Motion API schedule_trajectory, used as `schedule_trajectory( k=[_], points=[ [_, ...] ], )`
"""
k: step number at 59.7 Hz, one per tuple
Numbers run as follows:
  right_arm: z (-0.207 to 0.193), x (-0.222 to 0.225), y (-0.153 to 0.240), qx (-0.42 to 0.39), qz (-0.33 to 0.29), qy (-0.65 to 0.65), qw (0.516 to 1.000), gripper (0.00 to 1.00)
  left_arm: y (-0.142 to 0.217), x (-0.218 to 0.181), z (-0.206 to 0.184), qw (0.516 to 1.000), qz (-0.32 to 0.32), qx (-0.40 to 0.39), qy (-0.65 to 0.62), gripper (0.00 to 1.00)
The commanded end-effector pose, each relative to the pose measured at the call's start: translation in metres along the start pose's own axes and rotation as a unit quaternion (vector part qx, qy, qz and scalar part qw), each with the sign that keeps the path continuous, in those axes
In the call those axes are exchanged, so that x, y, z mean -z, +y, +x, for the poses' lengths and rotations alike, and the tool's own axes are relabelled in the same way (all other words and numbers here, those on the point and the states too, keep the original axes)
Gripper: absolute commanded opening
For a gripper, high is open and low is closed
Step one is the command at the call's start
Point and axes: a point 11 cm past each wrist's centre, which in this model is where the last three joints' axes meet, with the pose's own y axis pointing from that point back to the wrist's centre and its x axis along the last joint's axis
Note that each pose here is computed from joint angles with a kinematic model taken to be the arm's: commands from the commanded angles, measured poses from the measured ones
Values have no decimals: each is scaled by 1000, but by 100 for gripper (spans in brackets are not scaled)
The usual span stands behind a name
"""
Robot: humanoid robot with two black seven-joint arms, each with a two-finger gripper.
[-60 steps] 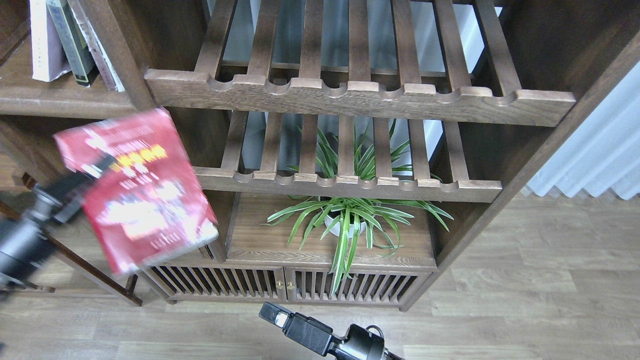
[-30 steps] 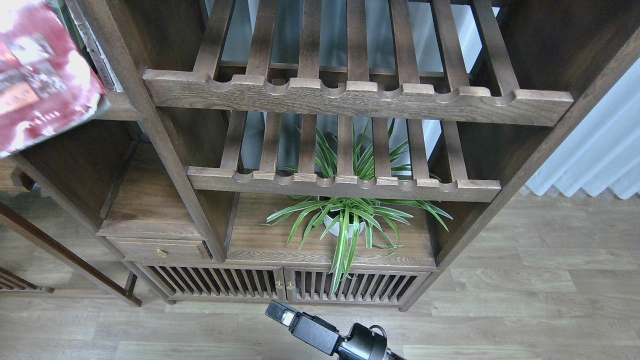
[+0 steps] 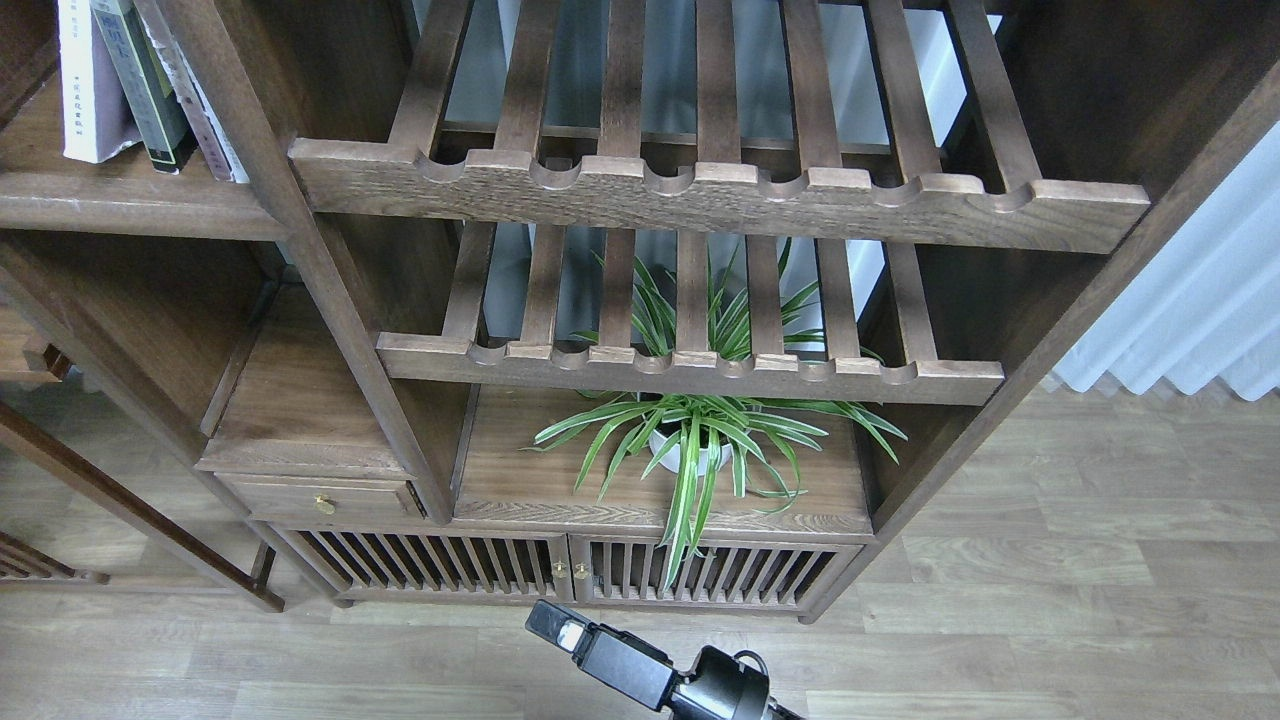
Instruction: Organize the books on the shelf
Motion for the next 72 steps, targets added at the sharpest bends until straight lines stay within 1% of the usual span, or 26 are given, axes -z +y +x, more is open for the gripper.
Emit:
schedule_trajectory(
  k=[1, 6, 17, 24, 26, 29, 36, 41, 47, 51, 54, 56, 59, 61, 62, 66, 72],
  points=[
    [0, 0, 0, 0, 0, 0, 1000, 91, -16, 11, 0, 1000, 9, -2, -17, 7],
    [0, 0, 0, 0, 1, 0, 1000, 91, -29, 20, -1, 1000, 16, -2, -21, 7],
    [-1, 0, -1, 2, 2, -2, 1000, 91, -52, 23, 4, 998, 29, -13, -47, 7],
    [-1, 0, -1, 2, 2, -2, 1000, 91, -73, 31, -8, 998, 38, 2, -55, 7],
    [-1, -1, -1, 2, 2, -2, 1000, 91, -89, 34, -15, 997, 43, 10, -58, 7],
    [-1, -1, -2, 3, 2, -2, 1000, 91, -99, 40, -16, 997, 54, 10, -56, 8],
    [-1, -1, -2, 3, 2, -2, 1000, 91, -113, 51, -14, 996, 75, 4, -46, 8],
    [-2, -1, -4, 5, 4, -3, 1000, 91, -129, 57, -22, 996, 85, 13, -37, 8],
    [-3, -1, -5, 7, 5, -5, 1000, 91, -136, 62, -24, 995, 96, 14, -32, 9],
    [-3, -1, -5, 7, 5, -5, 1000, 91, -139, 68, -24, 994, 104, 13, -27, 14],
    [-4, -1, -6, 8, 6, -5, 1000, 91, -141, 72, -28, 994, 104, 16, -22, 23],
    [-3, -1, -5, 7, 5, -5, 1000, 91, -142, 74, -29, 994, 105, 17, -20, 27],
    [-4, -1, -6, 8, 6, -5, 1000, 91, -141, 82, -31, 994, 111, 20, -13, 38],
    [-4, -1, -6, 8, 6, -5, 1000, 91, -141, 84, -32, 993, 111, 21, -12, 42],
    [-4, -1, -6, 8, 6, -5, 1000, 91, -140, 86, -32, 993, 112, 21, -9, 46],
    [-4, -1, -6, 8, 6, -5, 1000, 91, -136, 92, -31, 994, 112, 21, 3, 50],
    [-5, 4, -9, 11, 18, -5, 1000, 91, -133, 94, -30, 994, 104, 23, 34, 52]
  ],
)
